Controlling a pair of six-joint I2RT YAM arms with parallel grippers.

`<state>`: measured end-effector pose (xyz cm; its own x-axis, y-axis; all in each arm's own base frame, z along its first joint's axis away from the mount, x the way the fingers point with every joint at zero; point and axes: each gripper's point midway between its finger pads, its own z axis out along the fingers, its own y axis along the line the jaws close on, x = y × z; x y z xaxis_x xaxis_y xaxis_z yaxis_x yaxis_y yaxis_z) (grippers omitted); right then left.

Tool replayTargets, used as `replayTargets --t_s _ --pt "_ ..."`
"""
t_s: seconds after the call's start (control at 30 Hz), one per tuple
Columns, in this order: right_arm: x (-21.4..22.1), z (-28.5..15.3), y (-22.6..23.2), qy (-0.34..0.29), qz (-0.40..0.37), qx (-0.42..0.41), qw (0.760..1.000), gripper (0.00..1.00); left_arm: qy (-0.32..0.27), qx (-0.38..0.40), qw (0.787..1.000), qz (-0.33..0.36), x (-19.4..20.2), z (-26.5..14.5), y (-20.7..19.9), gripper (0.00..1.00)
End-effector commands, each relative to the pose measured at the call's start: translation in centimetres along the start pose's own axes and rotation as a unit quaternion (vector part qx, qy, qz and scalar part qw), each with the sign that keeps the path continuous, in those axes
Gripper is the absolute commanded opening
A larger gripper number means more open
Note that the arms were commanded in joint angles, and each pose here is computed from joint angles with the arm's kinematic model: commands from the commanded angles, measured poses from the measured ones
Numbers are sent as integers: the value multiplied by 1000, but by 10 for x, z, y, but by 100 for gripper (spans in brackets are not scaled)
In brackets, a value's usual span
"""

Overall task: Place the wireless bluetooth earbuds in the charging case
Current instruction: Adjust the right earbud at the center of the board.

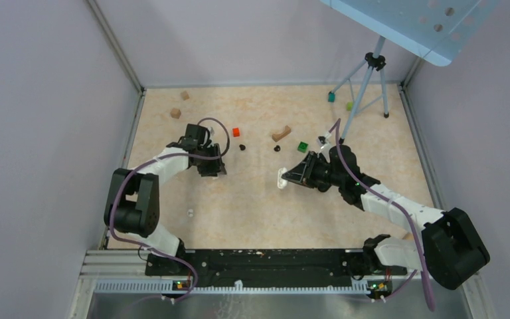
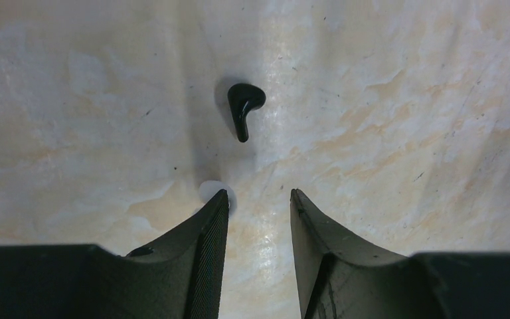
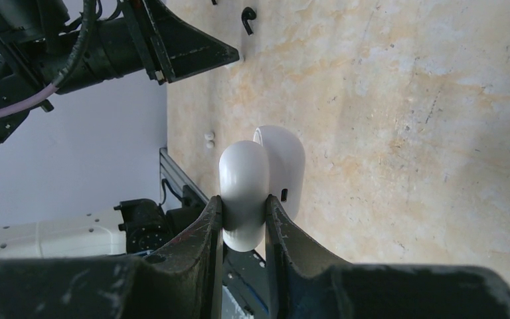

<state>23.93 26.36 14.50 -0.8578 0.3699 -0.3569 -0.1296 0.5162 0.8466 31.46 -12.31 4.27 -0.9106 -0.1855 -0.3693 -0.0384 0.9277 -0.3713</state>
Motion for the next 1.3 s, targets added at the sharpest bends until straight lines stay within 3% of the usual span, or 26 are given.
replayTargets --t_s 0.0,0.2,0.43,0.63,0.87,1.27 --pt "-23 -6 30 -32 -28 -32 999 0 -14 -15 999 27 -19 3 2 45" --pt "-24 -6 29 -33 -28 -28 999 0 -16 -18 999 28 -26 -2 -1 44" --pt "-24 -5 27 -33 -28 -24 999 0 -68 -21 997 25 -36 -33 -6 45" --pt "-23 -2 27 -27 -28 -27 999 0 -50 -33 998 26 -21 -28 -3 37" --pt "-23 -3 26 -30 -28 -25 999 0 -29 -55 996 70 -7 -10 -38 36" --pt "-20 -9 20 -32 -29 -13 999 0 -1 -135 988 70 2 14 -11 33"
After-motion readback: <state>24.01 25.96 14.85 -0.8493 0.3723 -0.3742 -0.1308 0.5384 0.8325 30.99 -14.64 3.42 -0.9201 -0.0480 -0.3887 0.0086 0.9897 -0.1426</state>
